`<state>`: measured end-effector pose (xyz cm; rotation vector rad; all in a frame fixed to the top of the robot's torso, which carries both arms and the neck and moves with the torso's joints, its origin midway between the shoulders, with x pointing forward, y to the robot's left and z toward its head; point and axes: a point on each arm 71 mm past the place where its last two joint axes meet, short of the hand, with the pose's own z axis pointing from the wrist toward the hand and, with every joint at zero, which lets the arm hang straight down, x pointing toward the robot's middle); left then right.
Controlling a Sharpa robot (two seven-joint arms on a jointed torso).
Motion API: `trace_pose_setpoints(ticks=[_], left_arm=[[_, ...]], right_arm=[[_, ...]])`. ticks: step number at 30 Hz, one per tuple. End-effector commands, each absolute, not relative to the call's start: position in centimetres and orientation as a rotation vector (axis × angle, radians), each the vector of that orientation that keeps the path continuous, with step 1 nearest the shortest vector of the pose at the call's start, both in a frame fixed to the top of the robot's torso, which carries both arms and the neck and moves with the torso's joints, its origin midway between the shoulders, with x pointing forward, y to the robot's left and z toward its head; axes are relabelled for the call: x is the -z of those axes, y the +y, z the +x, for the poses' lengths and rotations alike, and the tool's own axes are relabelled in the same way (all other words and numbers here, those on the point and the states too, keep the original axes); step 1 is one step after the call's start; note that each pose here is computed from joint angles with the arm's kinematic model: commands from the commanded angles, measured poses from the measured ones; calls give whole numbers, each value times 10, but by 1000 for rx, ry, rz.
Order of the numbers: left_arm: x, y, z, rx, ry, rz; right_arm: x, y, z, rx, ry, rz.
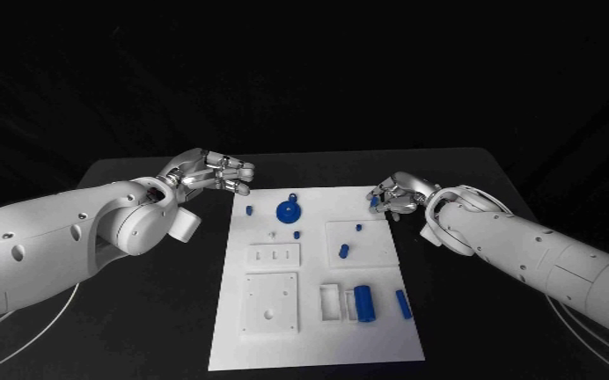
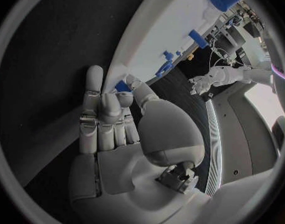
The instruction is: Assemble the parts on the task board
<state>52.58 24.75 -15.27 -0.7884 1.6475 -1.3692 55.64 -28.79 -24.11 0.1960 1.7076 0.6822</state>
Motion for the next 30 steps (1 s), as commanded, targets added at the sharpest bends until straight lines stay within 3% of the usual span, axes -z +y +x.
trace_pose_setpoints(ticks=[1,30], left_arm=[[152,246,525,1383,1656,-775],[153,247,525,1379,1660,-778]], right_arm=[[241,-288,557,-675,1706,194],[241,-296,555,-605,1657,253]])
